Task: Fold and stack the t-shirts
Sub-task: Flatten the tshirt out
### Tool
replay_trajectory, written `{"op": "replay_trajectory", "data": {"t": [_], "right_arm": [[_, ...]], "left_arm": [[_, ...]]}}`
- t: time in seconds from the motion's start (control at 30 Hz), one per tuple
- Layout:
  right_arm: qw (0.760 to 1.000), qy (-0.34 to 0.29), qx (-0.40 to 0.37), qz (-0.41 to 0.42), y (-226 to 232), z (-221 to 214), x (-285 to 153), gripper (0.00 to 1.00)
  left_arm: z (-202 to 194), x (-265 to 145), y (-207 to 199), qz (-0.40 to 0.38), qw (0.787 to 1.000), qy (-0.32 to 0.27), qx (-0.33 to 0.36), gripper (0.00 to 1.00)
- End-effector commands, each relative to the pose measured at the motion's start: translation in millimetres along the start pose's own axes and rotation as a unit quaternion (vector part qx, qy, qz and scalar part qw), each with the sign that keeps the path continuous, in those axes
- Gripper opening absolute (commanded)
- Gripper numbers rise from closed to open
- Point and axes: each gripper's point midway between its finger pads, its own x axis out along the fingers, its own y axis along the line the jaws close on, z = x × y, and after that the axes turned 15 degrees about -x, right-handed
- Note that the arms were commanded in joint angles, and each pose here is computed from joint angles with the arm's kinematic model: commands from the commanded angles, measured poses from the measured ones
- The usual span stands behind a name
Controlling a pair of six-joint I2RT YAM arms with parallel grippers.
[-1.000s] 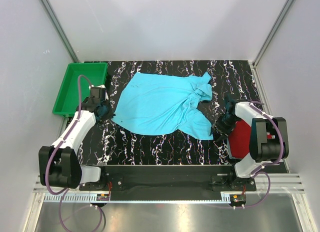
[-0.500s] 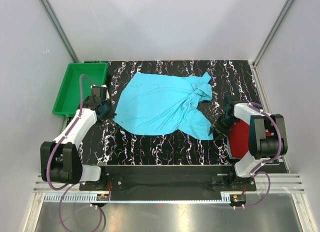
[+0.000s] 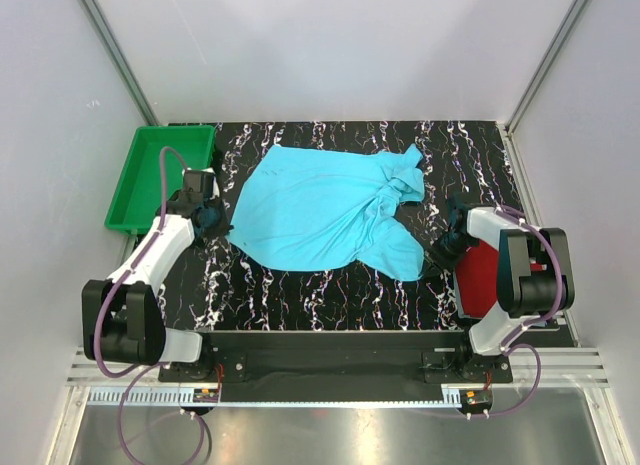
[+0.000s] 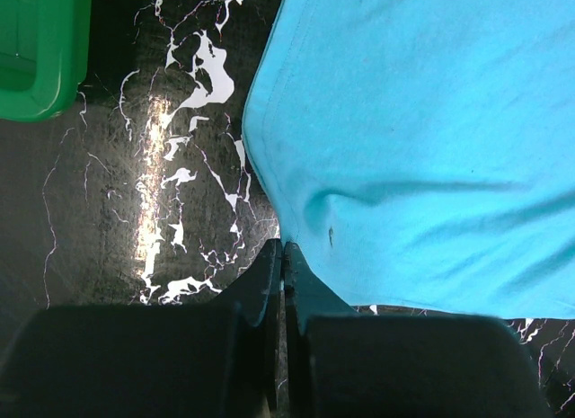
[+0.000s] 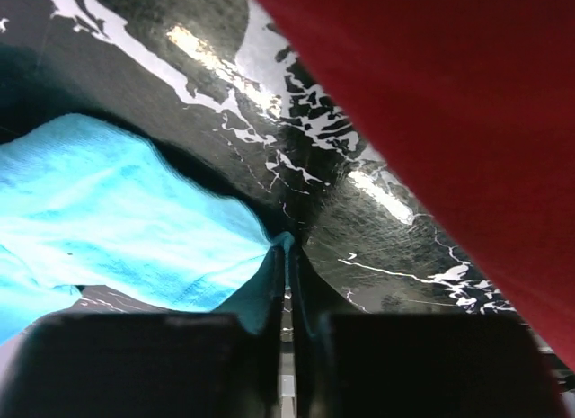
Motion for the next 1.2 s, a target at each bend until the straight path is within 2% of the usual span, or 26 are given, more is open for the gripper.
{"op": "replay_trajectory", "data": {"t": [0.0,0.17,0.33,0.37,0.47,0.5,0.6,0.63,0.67,0.73,0.83,0.87,0.9,0.93,1.03,1.17], "right_arm": [[0.999,-0.044,-0.007,-0.010,1,23,13,0.00],[0.997,-0.075,-0.032,0.004,10,36,-7,0.00],[0.975,-0.213,-0.063,0.020,37,89,-80,0.00],[0.963,-0.257,-0.075,0.031,51,108,-110,0.00],[0.939,-0.332,-0.090,0.028,64,139,-160,0.00],[0.921,-0.378,-0.088,0.035,75,154,-196,0.00],[0.881,-0.460,-0.091,0.060,96,174,-272,0.00],[0.869,-0.482,-0.089,0.067,100,175,-294,0.00],[0.845,-0.521,-0.083,0.087,107,173,-336,0.00],[0.815,-0.565,-0.077,0.108,112,170,-379,0.00],[0.747,-0.641,-0.076,0.159,117,145,-460,0.00],[0.732,-0.655,-0.081,0.169,117,138,-474,0.00],[0.705,-0.679,-0.090,0.187,120,130,-495,0.00],[0.688,-0.694,-0.098,0.188,118,121,-508,0.00],[0.635,-0.740,-0.106,0.194,101,84,-551,0.00],[0.561,-0.793,-0.114,0.209,70,14,-605,0.00]], "left_arm": [[21,-11,-17,-0.030,0.999,-0.030,0.000,0.00],[25,-21,-17,-0.034,0.998,-0.048,0.000,0.00],[44,-42,-22,-0.043,0.995,-0.092,-0.012,0.00],[51,-49,-27,-0.051,0.993,-0.104,-0.015,0.00],[72,-72,-48,-0.090,0.987,-0.131,-0.020,0.00],[79,-79,-54,-0.100,0.985,-0.141,-0.020,0.00],[108,-116,-74,-0.138,0.972,-0.189,-0.017,0.00],[124,-139,-87,-0.161,0.963,-0.215,-0.007,0.00],[131,-152,-93,-0.173,0.958,-0.229,0.002,0.00],[146,-181,-110,-0.209,0.942,-0.260,0.036,0.00],[178,-256,-132,-0.253,0.905,-0.337,0.064,0.00],[183,-272,-136,-0.262,0.896,-0.352,0.072,0.00],[188,-289,-139,-0.269,0.886,-0.369,0.083,0.00],[194,-319,-143,-0.285,0.868,-0.396,0.088,0.00],[199,-379,-146,-0.312,0.833,-0.446,0.099,0.00],[183,-452,-142,-0.356,0.788,-0.492,0.103,0.00]]}}
